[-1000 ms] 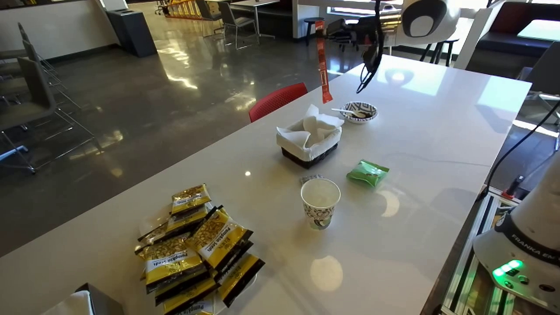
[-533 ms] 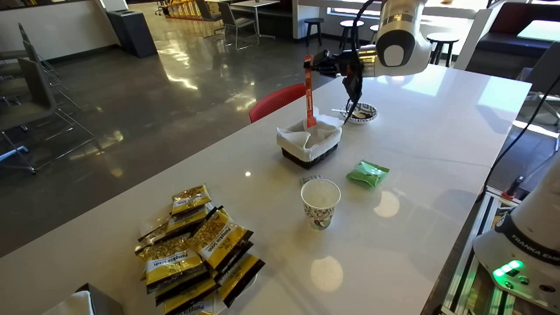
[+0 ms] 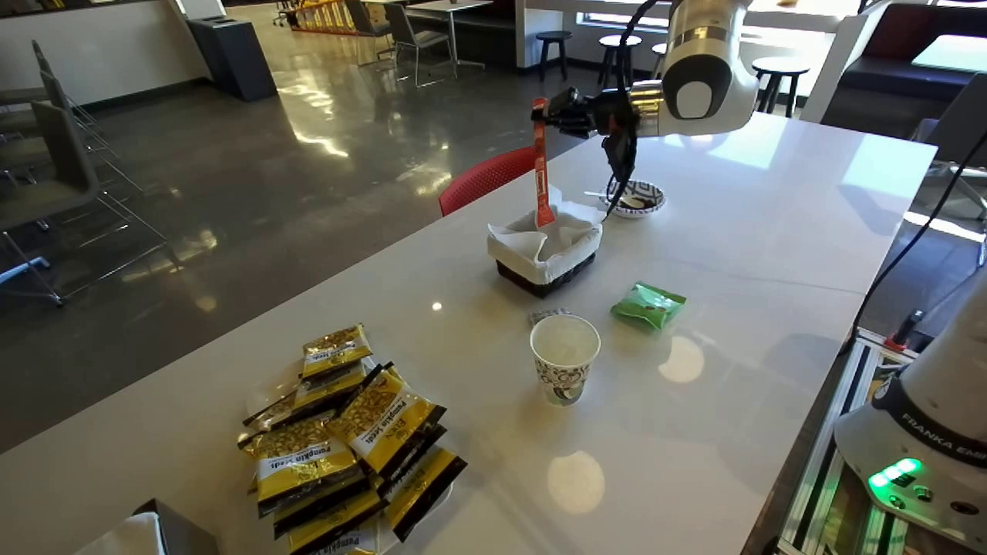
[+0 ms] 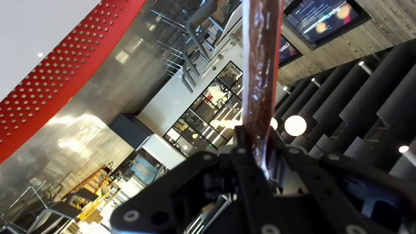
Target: Place the object inside the basket
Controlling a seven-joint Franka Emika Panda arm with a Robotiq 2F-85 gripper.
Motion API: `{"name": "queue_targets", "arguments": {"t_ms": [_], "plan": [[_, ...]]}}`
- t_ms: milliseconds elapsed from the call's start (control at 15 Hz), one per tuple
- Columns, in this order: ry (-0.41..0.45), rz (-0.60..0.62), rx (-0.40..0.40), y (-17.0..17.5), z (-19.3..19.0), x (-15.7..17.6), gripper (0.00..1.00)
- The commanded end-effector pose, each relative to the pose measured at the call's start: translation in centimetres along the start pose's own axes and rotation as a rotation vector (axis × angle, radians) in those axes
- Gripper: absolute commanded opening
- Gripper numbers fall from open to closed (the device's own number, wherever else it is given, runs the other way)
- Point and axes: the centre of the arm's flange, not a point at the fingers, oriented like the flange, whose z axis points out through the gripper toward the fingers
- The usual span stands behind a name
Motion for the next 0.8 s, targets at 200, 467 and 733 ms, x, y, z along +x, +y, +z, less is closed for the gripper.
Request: {"name": "queue_targets", "arguments": {"t_ms": [200,467,733], "plan": [[-0.073,0.058,0.058,-0.4,-0.1,-3.4,0.04],[-0.082,0.066,0.017,0.2,-1.3,-3.9,0.04],[-0.072,0.086,-0.006,1.2,-1.9,-4.8,0.04]]}}
